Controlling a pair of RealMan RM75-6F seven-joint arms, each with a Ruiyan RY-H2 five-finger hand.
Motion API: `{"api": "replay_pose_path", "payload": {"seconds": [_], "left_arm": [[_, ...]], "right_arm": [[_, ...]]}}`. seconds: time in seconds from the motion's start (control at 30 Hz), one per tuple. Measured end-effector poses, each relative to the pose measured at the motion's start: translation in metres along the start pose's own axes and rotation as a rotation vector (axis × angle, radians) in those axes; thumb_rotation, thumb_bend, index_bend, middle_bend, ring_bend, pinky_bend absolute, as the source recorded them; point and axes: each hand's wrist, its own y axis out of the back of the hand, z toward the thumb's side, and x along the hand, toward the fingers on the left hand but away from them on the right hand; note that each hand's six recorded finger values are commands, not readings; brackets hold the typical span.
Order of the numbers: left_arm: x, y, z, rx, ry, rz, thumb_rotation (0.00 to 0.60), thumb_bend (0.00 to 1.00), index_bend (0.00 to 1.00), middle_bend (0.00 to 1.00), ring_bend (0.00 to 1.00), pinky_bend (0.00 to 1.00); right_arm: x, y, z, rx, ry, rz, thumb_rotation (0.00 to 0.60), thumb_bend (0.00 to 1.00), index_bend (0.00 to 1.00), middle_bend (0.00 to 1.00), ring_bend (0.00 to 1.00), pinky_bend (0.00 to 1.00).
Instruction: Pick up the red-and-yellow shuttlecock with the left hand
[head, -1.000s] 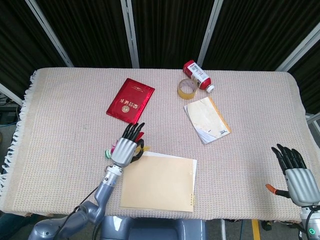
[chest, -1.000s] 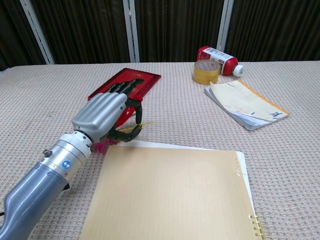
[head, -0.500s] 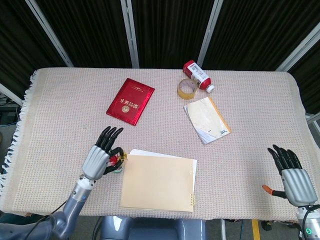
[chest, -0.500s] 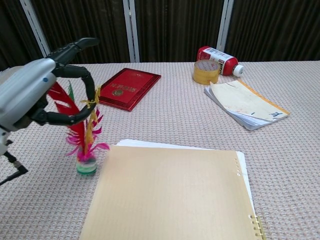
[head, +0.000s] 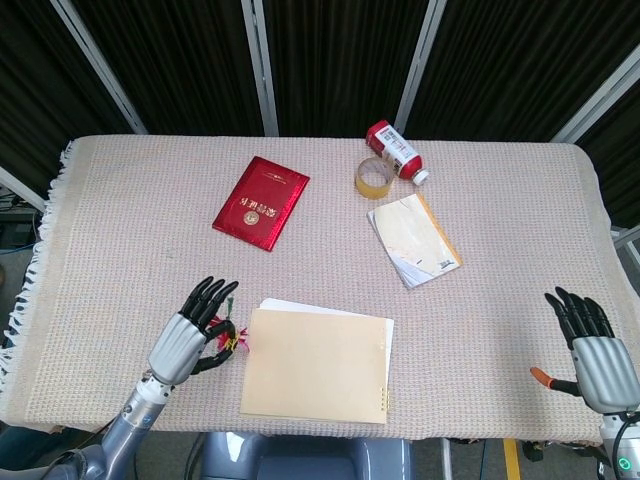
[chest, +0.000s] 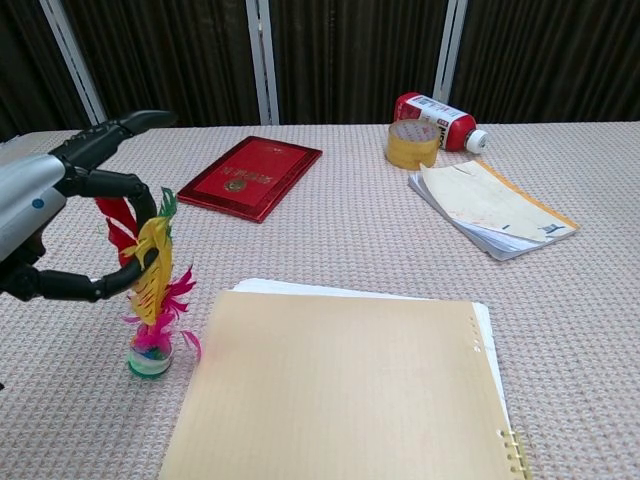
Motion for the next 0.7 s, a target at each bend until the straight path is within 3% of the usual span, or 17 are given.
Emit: {"api": "replay_pose_path", "payload": {"seconds": [0.17,0.33,0.53,0.7], "left_arm": [[-0.008,-0.008,0.008,-0.009,-0.032,-0.054,0.6,0.35,0.52,0.0,0.0,0.0],[-0.017,-0.009,0.016,-0.027,-0.046,-0.099,0.6,0.25,0.37,0.0,0.0,0.0],[-0.026,0.011,0.023,-0.041,-0.053,-0.095,0.593,0.2,0.2,0.0,0.0,0.0],[-0.039,0.045,0.022,0.005,-0.044,-0.05,0.581,0.17,0.08,0.0,0.0,0.0]], "right_arm": [[0.0,0.003,0.0,-0.006,0.003,-0.017,0.6,0.07,0.0,0.0,0.0,0.0],[-0.001,0.002,-0.001,-0.013,0.008,-0.04,0.6,0.07,0.0,0.0,0.0,0.0],[-0.001,0.001,-0.001,-0.012,0.005,-0.033,0.6,0.07,0.0,0.0,0.0,0.0],[-0.003,0.0,0.0,-0.009,0.004,-0.032,0.6,0.07,0.0,0.0,0.0,0.0]]}}
